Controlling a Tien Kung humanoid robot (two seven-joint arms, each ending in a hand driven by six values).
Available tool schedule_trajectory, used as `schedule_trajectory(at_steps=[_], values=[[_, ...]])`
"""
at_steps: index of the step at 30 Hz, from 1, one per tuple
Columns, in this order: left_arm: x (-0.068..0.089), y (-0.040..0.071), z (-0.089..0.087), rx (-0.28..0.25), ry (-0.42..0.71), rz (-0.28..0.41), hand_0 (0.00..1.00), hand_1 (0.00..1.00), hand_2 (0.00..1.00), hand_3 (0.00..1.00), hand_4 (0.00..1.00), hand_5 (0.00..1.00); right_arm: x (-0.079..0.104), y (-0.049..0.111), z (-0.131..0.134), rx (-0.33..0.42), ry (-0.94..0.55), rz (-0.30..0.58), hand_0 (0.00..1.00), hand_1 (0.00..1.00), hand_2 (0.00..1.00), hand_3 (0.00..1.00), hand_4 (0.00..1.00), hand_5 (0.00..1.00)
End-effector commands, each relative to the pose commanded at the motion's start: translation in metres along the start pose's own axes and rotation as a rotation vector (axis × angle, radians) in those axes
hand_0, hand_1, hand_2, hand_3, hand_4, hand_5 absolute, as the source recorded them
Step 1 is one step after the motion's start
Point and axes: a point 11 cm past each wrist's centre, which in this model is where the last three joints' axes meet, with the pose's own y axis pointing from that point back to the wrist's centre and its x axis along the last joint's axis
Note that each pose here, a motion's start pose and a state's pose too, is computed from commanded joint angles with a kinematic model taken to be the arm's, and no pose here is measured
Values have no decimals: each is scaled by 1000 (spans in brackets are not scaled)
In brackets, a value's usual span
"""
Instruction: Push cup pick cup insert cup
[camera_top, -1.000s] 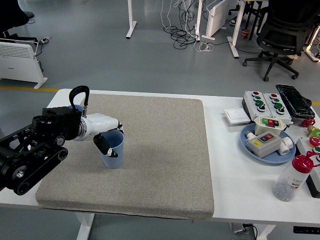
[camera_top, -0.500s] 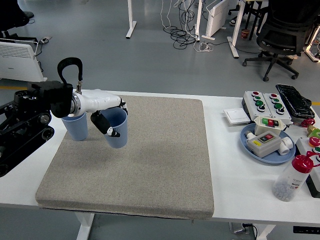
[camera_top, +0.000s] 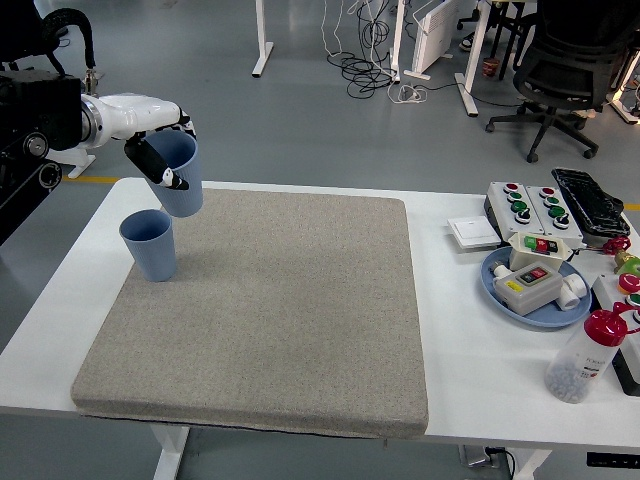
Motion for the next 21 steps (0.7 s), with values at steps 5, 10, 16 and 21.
schedule_trajectory(at_steps=[5, 10, 16, 21], values=[[-8, -6, -17, 54, 22, -25, 425, 595, 670, 631, 651, 74, 0, 0, -2, 3, 5, 1, 749, 686, 681, 578, 98, 498], [-19, -12, -24, 66, 43, -50, 425, 595, 670, 631, 651, 74, 0, 0, -4, 5, 1, 1, 749, 686, 681, 578, 98, 498], [-25, -16, -28, 72, 45, -56, 428, 596, 669, 630, 649, 72, 0, 1, -5, 8, 4, 1, 749, 686, 681, 578, 98, 497], [-27, -17, -29, 72, 45, -57, 434, 597, 671, 630, 640, 66, 0, 1, -6, 9, 3, 2, 749, 685, 682, 578, 98, 497]])
